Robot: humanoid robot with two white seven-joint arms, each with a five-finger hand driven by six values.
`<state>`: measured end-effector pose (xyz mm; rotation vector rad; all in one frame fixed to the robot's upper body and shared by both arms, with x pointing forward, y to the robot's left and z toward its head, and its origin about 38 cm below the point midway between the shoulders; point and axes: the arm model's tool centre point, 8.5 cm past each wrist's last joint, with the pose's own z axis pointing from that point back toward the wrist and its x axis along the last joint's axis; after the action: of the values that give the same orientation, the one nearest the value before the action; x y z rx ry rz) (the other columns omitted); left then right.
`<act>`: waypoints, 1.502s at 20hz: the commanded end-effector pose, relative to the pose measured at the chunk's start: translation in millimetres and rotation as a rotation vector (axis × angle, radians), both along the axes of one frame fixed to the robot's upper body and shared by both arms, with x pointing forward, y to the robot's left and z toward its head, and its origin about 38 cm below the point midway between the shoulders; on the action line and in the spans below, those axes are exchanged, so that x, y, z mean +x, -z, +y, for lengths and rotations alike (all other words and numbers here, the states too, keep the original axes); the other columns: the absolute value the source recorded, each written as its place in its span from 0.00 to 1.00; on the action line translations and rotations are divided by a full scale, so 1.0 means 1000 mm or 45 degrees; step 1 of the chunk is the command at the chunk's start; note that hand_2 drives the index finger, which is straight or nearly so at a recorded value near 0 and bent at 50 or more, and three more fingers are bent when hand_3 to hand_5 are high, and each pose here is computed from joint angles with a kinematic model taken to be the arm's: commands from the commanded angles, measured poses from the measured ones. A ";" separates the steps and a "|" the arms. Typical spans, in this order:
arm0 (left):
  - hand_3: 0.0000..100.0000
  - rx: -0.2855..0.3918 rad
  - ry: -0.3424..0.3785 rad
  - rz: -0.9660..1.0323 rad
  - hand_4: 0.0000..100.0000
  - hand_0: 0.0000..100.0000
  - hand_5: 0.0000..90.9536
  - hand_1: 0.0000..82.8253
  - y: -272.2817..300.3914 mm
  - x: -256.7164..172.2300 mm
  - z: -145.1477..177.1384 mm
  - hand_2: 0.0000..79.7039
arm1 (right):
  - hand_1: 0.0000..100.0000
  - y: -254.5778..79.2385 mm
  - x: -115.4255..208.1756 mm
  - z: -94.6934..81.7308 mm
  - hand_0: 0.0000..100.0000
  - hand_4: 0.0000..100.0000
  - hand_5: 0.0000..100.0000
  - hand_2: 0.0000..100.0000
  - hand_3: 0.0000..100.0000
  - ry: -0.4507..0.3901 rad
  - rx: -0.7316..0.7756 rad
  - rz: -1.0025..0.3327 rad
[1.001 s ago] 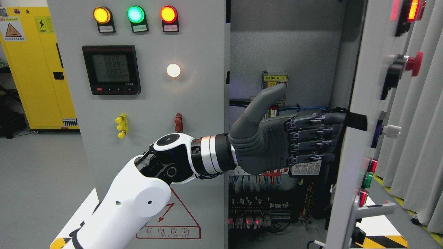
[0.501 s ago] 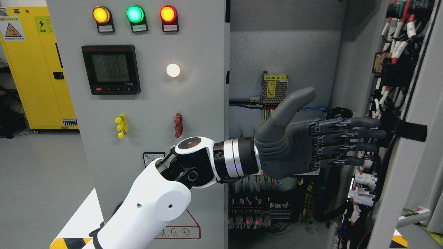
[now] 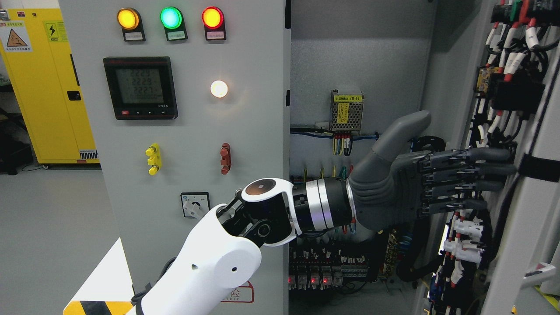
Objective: Open door with both hands
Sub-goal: 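Push the ajar door outward with the left hand's fingers, then keep pushing the door with the left hand until fully open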
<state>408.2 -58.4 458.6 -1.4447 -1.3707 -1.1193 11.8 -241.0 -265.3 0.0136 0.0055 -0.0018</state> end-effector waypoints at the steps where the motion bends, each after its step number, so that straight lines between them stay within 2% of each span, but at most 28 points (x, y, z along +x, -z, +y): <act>1: 0.00 -0.043 0.090 -0.035 0.00 0.00 0.00 0.00 -0.010 -0.034 -0.029 0.00 | 0.04 0.000 0.000 0.001 0.22 0.00 0.00 0.00 0.00 -0.051 0.004 0.003; 5: 0.00 -0.049 0.108 -0.052 0.00 0.00 0.00 0.00 -0.012 -0.044 -0.041 0.00 | 0.04 0.000 0.000 0.001 0.22 0.00 0.00 0.00 0.00 -0.051 0.004 0.003; 9: 0.00 -0.058 0.068 -0.045 0.00 0.00 0.00 0.00 -0.008 -0.051 -0.059 0.00 | 0.04 0.000 0.000 0.001 0.22 0.00 0.00 0.00 0.00 -0.051 0.004 0.003; 11: 0.00 -0.018 0.012 -0.056 0.00 0.00 0.00 0.00 0.001 -0.051 -0.066 0.00 | 0.04 0.000 0.000 0.001 0.22 0.00 0.00 0.00 0.00 -0.051 0.004 0.003; 18: 0.00 -0.009 -0.039 -0.053 0.00 0.00 0.00 0.00 0.014 -0.050 -0.076 0.00 | 0.05 0.000 0.000 0.001 0.22 0.00 0.00 0.00 0.00 -0.051 0.004 0.003; 27: 0.00 0.004 -0.016 -0.034 0.00 0.00 0.00 0.00 0.031 -0.050 -0.090 0.00 | 0.05 0.000 0.000 0.001 0.22 0.00 0.00 0.00 0.00 -0.051 0.004 0.003; 30: 0.00 0.015 -0.040 -0.025 0.00 0.00 0.00 0.00 0.035 -0.042 -0.093 0.00 | 0.05 0.000 0.000 0.001 0.22 0.00 0.00 0.00 0.00 -0.049 0.004 0.003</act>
<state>365.3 -132.2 445.4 -1.4342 -1.4621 -1.0951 11.9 -240.6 -265.3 0.0165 0.0052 -0.0018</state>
